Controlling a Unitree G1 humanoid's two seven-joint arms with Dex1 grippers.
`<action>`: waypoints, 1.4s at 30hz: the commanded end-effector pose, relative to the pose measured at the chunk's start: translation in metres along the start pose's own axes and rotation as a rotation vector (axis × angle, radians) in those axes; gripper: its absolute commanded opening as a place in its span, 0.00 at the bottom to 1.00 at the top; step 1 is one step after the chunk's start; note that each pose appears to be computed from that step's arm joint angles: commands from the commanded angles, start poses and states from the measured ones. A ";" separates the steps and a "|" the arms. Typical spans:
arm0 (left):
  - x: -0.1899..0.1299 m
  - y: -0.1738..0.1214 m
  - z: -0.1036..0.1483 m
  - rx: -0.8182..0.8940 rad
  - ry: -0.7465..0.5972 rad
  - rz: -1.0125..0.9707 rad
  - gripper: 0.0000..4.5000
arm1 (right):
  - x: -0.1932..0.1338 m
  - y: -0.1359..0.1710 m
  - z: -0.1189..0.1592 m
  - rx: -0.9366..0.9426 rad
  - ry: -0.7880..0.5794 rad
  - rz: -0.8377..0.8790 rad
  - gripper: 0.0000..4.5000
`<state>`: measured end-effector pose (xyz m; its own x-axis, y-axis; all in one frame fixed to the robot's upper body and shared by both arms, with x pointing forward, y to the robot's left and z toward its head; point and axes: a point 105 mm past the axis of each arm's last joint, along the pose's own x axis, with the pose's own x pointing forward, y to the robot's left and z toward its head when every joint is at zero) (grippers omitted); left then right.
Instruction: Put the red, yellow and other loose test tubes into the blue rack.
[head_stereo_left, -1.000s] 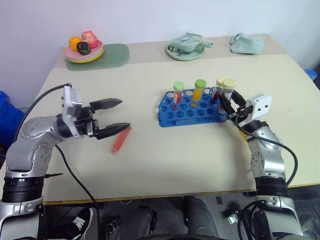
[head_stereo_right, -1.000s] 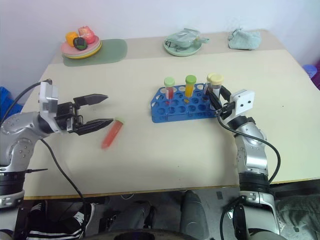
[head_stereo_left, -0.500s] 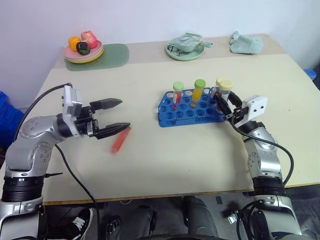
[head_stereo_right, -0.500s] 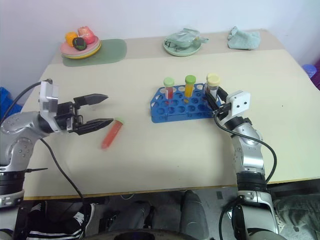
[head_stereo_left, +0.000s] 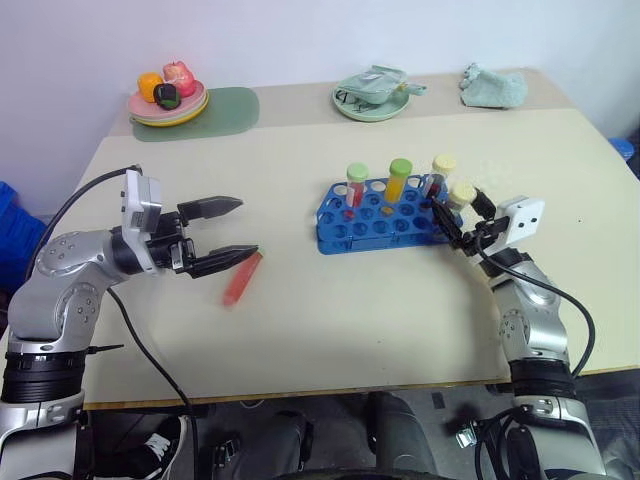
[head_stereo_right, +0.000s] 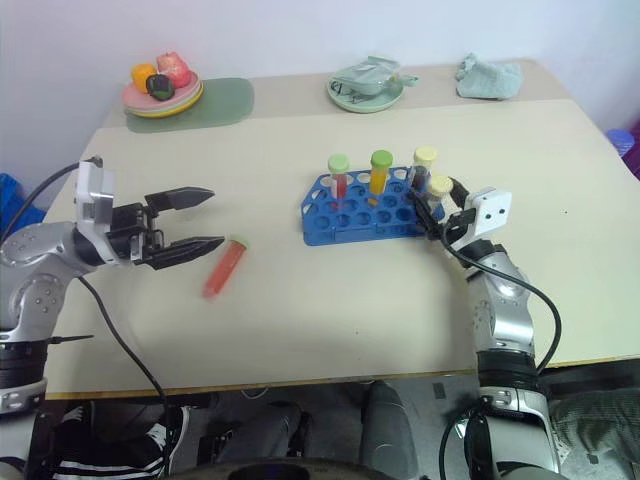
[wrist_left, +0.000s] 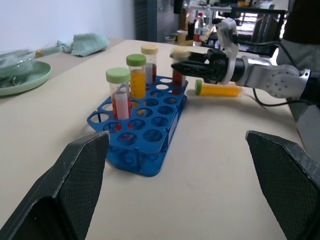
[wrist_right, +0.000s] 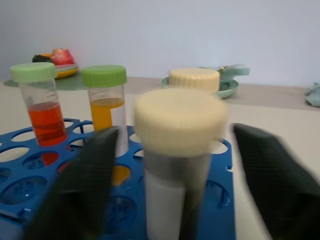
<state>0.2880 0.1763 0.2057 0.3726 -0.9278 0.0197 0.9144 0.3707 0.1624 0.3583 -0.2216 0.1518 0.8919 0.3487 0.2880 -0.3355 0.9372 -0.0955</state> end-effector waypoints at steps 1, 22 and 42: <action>-0.002 0.000 0.009 0.046 -0.012 -0.001 1.00 | 0.000 -0.006 0.021 -0.075 -0.037 0.013 0.99; 0.009 -0.011 -0.010 0.027 -0.045 -0.026 1.00 | -0.067 -0.057 0.038 -0.354 0.977 0.257 0.99; 0.009 -0.030 -0.016 0.007 -0.071 0.024 1.00 | -0.044 -0.048 0.028 0.137 1.350 -0.018 0.99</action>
<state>0.2711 0.1576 0.1770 0.3879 -0.9192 0.0673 0.9084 0.3936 0.1413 0.3262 -0.2813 0.1644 0.4623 0.1663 -0.8710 -0.2928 0.9558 0.0271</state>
